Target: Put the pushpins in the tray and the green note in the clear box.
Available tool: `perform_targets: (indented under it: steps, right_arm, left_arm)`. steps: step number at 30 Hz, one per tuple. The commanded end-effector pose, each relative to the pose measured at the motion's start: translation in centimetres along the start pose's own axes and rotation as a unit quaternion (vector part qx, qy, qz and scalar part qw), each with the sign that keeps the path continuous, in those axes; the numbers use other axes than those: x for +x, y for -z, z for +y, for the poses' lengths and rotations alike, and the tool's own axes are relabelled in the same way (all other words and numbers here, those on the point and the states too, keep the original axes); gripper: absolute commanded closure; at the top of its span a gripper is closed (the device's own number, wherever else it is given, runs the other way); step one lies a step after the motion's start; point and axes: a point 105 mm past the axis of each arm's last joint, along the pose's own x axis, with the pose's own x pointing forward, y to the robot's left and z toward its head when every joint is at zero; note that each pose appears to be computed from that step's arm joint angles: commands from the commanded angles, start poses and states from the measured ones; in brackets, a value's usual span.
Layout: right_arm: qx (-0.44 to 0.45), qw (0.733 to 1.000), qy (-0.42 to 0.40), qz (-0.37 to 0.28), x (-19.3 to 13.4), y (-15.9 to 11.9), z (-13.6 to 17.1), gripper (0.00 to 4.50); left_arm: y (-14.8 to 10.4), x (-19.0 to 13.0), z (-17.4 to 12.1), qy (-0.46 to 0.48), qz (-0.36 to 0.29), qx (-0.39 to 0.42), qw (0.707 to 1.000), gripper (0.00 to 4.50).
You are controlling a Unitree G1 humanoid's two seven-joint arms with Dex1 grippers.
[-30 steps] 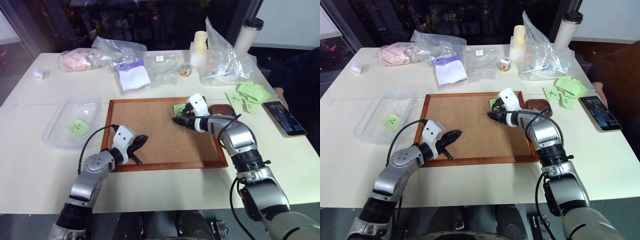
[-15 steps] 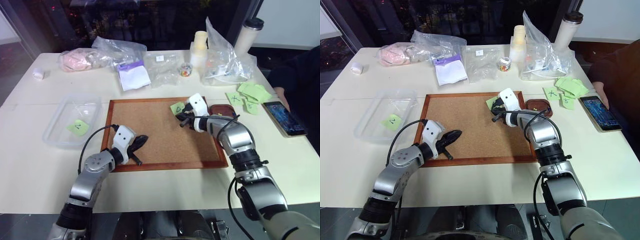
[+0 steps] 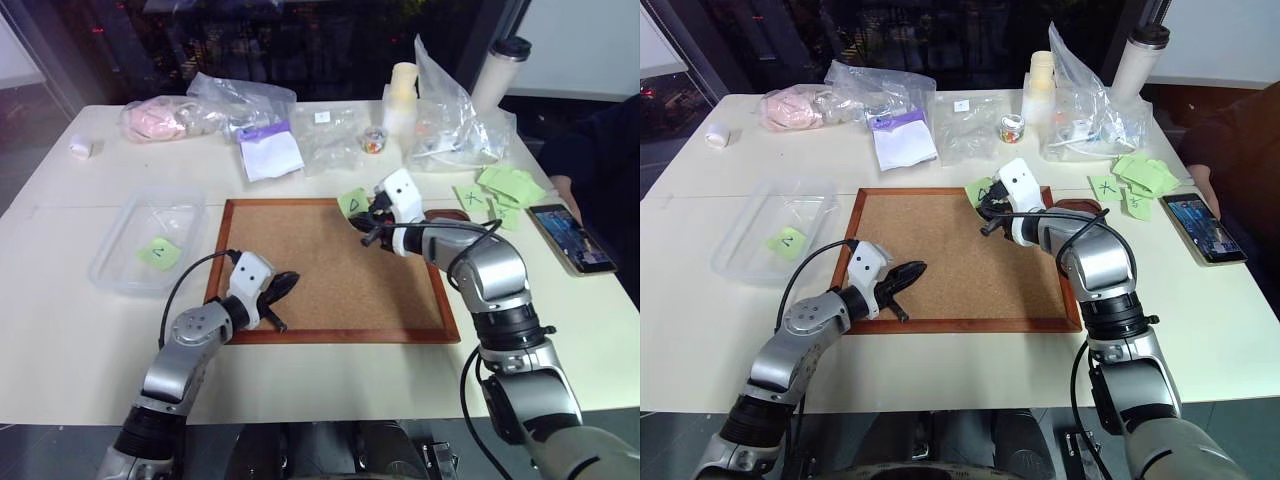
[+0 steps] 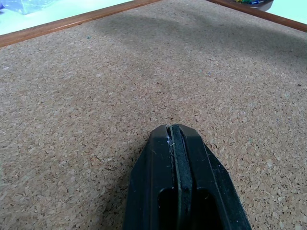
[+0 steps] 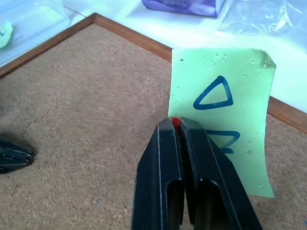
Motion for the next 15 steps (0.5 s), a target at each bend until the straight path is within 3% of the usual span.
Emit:
perform_targets:
  steps: [1,6,9,11,12,15]
  right_arm:
    - [-0.02,0.999,-0.013,-0.022,-1.5,-1.4,0.6,4.43]
    - [-0.055,0.998,-0.037,-0.015,-3.5,-1.3,1.6,4.43]
    - [-0.095,0.994,-0.053,0.001,-4.8,-0.8,2.4,4.43]
    - [-0.114,0.992,-0.061,0.009,-5.3,-0.5,2.9,4.5]
    - [-0.121,0.991,-0.063,0.012,-5.4,-0.4,3.1,4.5]
    - [-0.138,0.988,-0.066,0.016,-5.6,-0.3,3.4,4.5]
  left_arm:
    - [2.1,-0.2,0.2,-0.008,0.038,-0.037,0.999,4.5]
    - [-1.6,-0.3,2.1,-0.021,-0.025,-0.071,0.997,4.5]
    - [-4.2,0.1,1.4,0.026,-0.057,-0.077,0.995,4.5]
    - [-6.0,0.4,0.3,0.069,-0.079,-0.088,0.991,3.76]
    - [-6.6,0.4,0.0,0.085,-0.084,-0.089,0.989,3.65]
    - [-8.0,0.7,-0.6,0.114,-0.096,-0.094,0.984,2.19]
